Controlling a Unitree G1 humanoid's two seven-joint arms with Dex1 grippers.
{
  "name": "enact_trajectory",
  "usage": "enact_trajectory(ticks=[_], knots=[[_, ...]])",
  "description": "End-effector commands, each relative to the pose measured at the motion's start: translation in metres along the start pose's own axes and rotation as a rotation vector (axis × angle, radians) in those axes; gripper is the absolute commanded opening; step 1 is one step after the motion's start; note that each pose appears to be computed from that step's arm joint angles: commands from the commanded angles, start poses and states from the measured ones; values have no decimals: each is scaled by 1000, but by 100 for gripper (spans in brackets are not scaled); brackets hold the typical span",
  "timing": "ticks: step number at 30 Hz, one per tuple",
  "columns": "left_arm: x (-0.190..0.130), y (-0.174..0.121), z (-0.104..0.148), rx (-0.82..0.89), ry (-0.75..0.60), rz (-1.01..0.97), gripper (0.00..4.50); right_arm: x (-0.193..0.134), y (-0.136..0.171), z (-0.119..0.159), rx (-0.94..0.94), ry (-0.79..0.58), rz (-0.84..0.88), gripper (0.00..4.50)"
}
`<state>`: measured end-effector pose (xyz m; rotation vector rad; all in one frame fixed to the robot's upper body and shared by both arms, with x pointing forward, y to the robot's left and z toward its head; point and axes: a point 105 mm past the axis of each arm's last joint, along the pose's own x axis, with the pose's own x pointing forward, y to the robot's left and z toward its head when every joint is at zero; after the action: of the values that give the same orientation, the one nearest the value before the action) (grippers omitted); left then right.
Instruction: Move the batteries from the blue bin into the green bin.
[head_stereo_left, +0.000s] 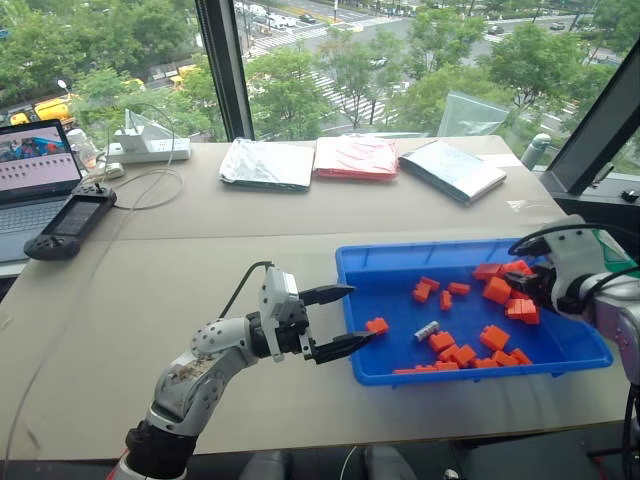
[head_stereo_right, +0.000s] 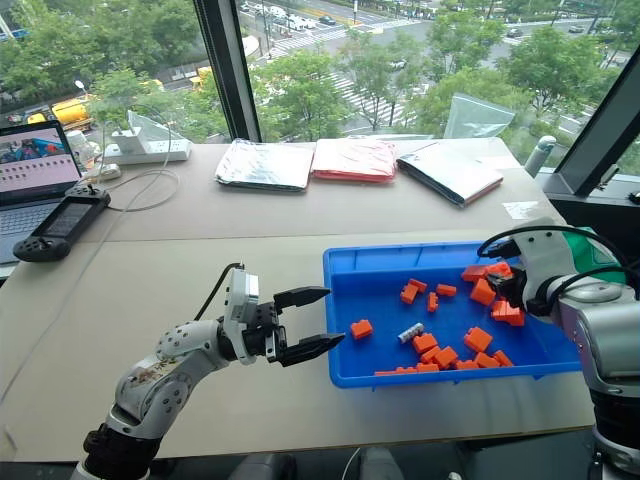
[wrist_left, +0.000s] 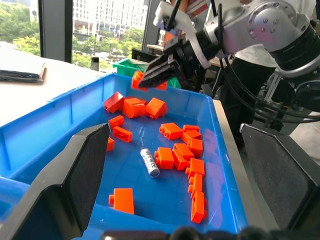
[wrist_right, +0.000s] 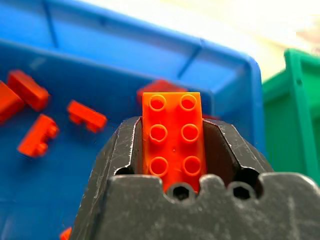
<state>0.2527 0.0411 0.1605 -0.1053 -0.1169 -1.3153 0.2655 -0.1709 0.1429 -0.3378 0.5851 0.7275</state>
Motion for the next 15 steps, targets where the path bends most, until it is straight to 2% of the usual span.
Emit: enact_trajectory(ticks=[1,15], knots=[[3,-5,9,32,-26,-16,450,2,-18,-2,-52,49,-99,449],[4,-4,8,31,-29,4,450,26,-20,-9,-28,106,-96,449]])
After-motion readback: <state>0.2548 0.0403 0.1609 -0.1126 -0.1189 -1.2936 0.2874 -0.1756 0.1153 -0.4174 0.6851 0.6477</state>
